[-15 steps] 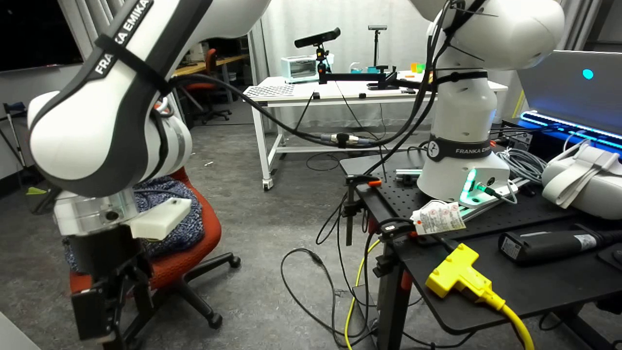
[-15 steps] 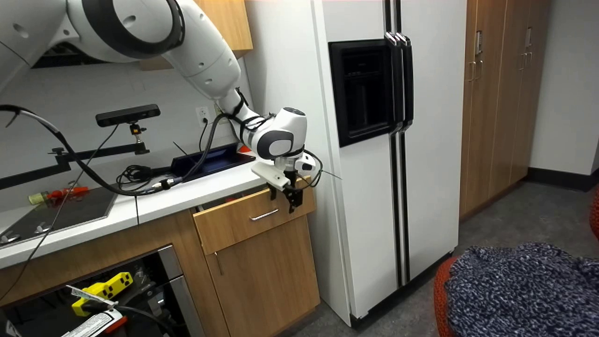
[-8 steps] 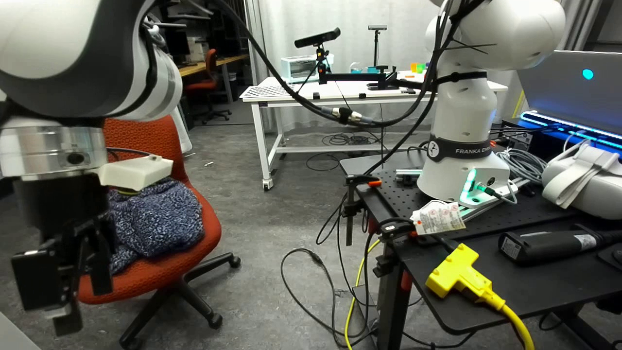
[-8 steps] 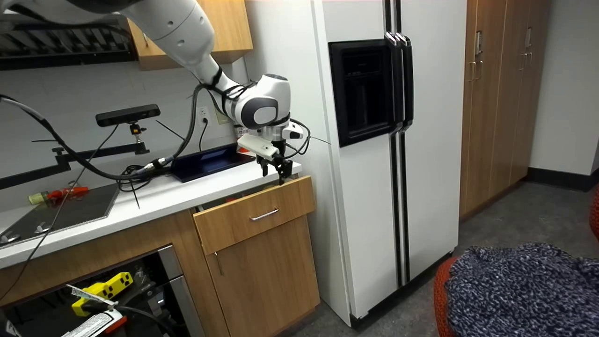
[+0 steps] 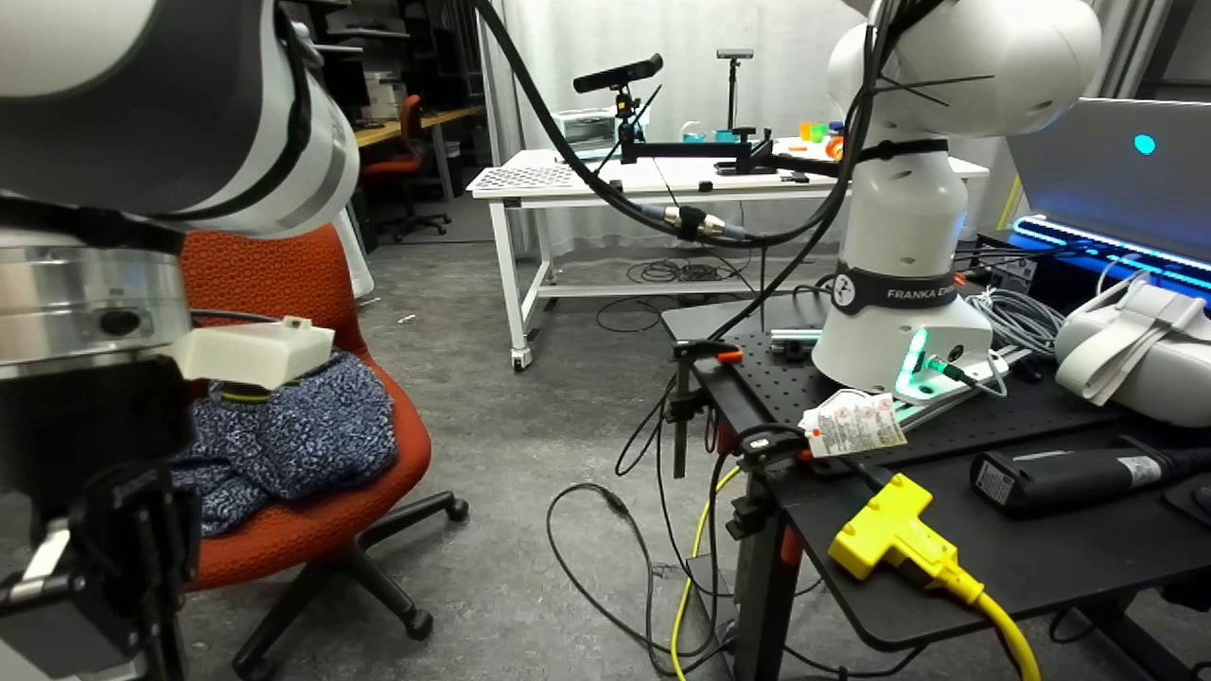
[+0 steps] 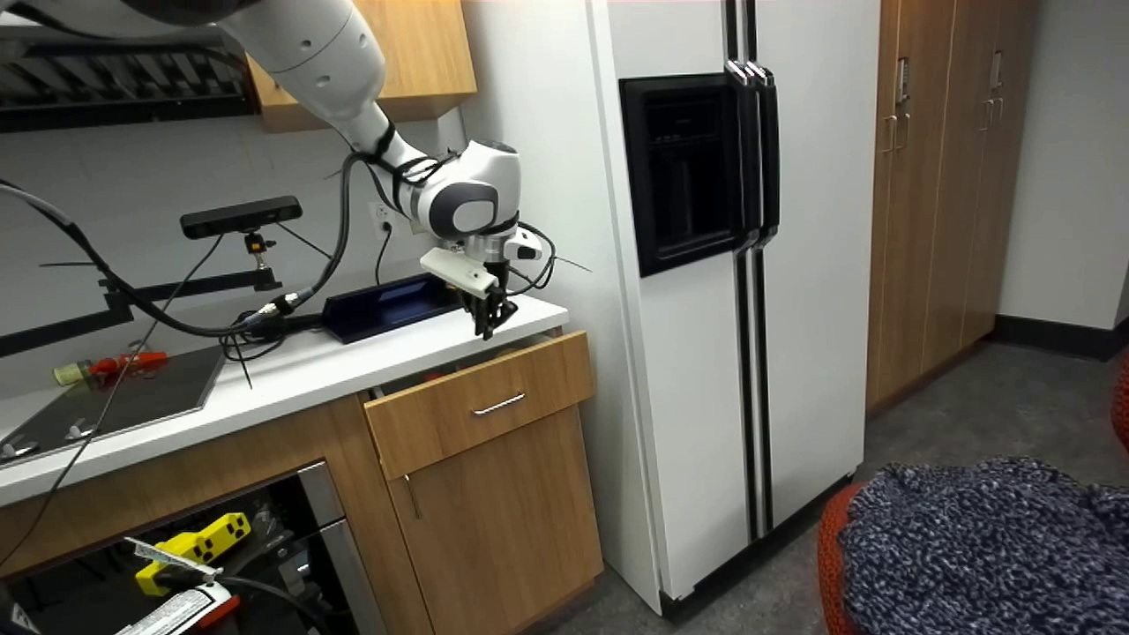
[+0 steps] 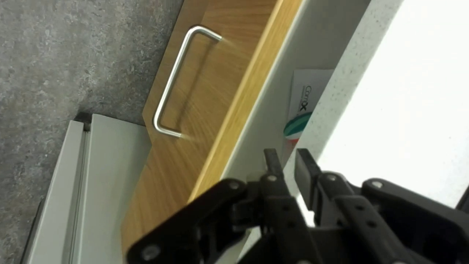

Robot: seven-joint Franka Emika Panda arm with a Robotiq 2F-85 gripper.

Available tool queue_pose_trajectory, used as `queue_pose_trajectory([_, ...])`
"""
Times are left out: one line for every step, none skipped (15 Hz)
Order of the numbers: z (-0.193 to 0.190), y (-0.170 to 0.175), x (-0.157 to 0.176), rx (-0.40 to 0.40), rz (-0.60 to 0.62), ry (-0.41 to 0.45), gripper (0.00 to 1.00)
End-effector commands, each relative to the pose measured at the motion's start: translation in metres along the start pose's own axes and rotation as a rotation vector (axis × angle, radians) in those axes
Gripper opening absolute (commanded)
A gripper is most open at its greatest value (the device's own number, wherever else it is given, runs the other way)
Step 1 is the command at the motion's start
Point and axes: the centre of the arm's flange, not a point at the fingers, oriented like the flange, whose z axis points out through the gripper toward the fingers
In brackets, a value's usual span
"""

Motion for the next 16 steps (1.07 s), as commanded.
queue_pose_trajectory([0.019,0.005,-0.005,0.042,-0.016,-0.042,0.0])
queue_pose_trajectory([0.024,0.006,-0.006,0.044,-0.017,-0.052,0.0])
queue_pose_trajectory([0.032,0.008,-0.006,0.046,-0.017,-0.066,0.0])
queue_pose_trajectory([0.038,0.01,-0.007,0.046,-0.016,-0.075,0.0])
queue_pose_trajectory([0.045,0.012,-0.007,0.047,-0.012,-0.087,0.0])
queue_pose_trajectory([0.051,0.015,-0.008,0.046,-0.006,-0.099,0.0])
queue_pose_trajectory([0.055,0.018,-0.01,0.042,-0.001,-0.109,0.0])
queue_pose_trajectory([0.055,0.018,-0.008,0.034,0.001,-0.111,0.0])
queue_pose_trajectory([0.053,0.018,-0.008,0.018,0.003,-0.116,0.0])
queue_pose_trajectory([0.052,0.019,-0.007,0.002,0.004,-0.119,0.0])
queue_pose_trajectory([0.05,0.02,-0.008,-0.03,0.004,-0.123,0.0])
queue_pose_trajectory([0.049,0.022,-0.009,-0.055,0.003,-0.13,0.0])
queue_pose_trajectory([0.047,0.025,-0.01,-0.089,0.006,-0.142,0.0])
queue_pose_trajectory([0.045,0.027,-0.012,-0.116,0.009,-0.151,0.0])
queue_pose_trajectory([0.042,0.031,-0.015,-0.153,0.019,-0.163,0.0])
queue_pose_trajectory([0.039,0.034,-0.019,-0.192,0.033,-0.175,0.0])
